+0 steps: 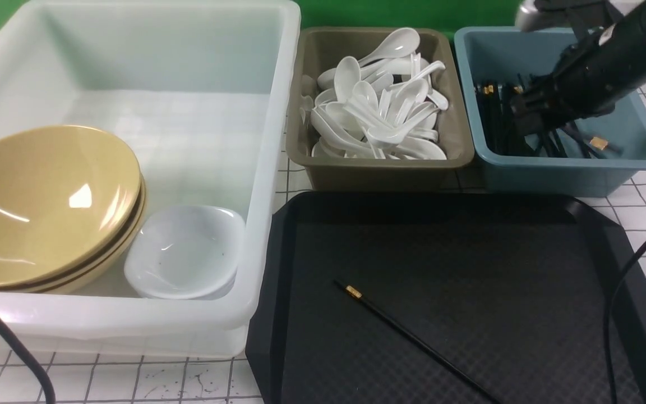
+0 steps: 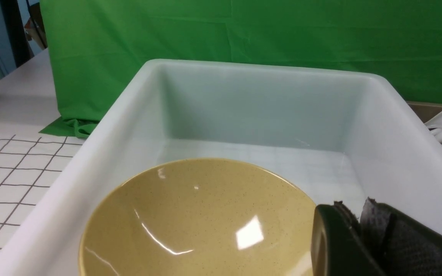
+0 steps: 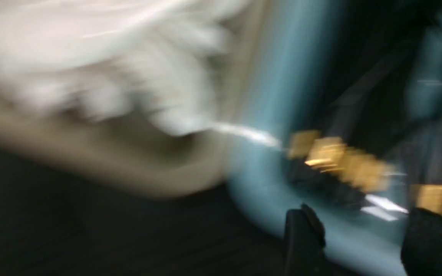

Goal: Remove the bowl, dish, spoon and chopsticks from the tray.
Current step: Use the right arm to put a chopstick into the small storage box on the right, then use the right arm to grab a chopstick

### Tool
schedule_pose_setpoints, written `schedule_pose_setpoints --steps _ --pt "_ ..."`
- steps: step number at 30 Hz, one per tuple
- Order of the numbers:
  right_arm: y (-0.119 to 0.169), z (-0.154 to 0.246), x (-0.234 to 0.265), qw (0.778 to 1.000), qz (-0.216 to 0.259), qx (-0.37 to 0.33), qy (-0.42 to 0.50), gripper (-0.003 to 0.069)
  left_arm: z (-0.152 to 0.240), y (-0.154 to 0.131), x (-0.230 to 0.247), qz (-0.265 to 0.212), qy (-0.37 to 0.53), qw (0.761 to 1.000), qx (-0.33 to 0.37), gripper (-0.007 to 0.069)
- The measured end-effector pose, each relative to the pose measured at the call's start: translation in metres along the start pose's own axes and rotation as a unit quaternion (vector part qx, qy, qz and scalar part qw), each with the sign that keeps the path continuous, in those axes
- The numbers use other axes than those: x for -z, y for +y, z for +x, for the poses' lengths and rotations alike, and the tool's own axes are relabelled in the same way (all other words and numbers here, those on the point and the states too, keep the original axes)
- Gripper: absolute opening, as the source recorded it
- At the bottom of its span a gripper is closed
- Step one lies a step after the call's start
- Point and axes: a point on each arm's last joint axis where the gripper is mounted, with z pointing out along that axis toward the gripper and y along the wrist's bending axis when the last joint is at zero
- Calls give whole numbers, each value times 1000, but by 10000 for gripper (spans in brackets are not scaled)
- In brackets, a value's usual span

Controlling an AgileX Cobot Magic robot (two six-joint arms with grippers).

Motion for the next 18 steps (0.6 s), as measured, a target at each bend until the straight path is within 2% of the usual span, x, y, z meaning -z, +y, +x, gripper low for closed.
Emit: schedule_pose_setpoints --steps 2,3,4,7,11,18 --pt "40 8 3 998 -35 41 21 396 3 0 -1 3 -9 1000 3 62" --pt "44 11 2 998 -40 45 28 396 4 0 -2 3 -8 1000 3 62" --pt "74 21 -5 994 -59 82 45 397 5 0 -2 4 -14 1000 4 62" --pt "126 53 -37 975 -93 177 94 397 4 -1 -2 6 -23 1000 5 62" --pt "156 74 -77 962 -98 219 132 397 4 -1 -2 6 -25 1000 6 62" --pt "178 84 -106 953 -99 245 151 385 4 -1 -2 7 -26 1000 7 62"
